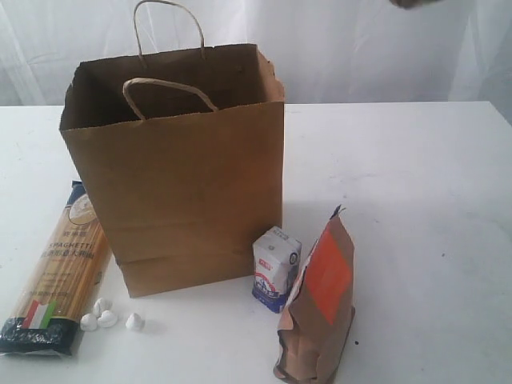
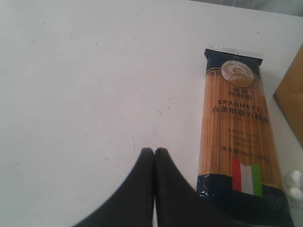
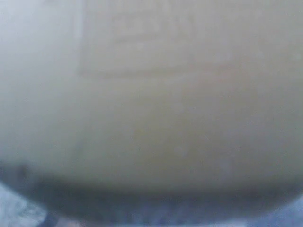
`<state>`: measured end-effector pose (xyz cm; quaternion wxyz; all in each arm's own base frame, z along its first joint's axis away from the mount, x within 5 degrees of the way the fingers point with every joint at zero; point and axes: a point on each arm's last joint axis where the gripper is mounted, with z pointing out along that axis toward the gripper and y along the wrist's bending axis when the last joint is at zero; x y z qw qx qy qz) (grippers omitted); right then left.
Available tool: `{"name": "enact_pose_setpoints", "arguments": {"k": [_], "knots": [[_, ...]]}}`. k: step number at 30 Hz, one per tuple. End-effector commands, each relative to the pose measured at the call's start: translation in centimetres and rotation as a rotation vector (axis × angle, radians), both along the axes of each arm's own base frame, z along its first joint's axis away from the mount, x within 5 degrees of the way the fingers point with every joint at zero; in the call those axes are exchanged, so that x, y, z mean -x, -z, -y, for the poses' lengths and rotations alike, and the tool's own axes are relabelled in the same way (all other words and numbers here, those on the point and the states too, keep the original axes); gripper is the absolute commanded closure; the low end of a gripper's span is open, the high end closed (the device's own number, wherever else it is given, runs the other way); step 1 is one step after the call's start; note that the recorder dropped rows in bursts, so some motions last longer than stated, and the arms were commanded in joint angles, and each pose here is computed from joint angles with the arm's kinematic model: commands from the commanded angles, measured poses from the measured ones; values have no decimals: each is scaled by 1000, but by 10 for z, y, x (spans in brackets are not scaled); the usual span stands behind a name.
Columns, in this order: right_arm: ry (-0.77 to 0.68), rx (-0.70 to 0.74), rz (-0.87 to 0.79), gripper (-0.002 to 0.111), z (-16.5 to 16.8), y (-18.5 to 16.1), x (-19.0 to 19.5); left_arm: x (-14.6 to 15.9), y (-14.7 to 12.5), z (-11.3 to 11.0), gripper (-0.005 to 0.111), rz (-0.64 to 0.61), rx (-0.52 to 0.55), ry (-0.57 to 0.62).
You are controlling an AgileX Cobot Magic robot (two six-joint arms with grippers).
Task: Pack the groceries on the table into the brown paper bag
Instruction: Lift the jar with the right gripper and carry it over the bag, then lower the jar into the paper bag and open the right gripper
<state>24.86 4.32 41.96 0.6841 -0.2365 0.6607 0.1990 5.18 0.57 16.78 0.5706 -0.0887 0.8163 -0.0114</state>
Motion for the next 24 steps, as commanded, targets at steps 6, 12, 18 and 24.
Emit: {"name": "enact_pose_setpoints", "arguments": {"k": [6,12,18,24], "knots": [[-371,-83,41,108,-89,-41,-15,0,1,0,107,2,3,-2],[-571,-67,-79,108,-165,-4,-33,0,1,0,107,2,3,-2],[-581,-32,-192,108,-186,38,-57,0,1,0,107,2,3,-2],[-543,-18,-267,108,-193,65,-74,0,1,0,107,2,3,-2]]}}
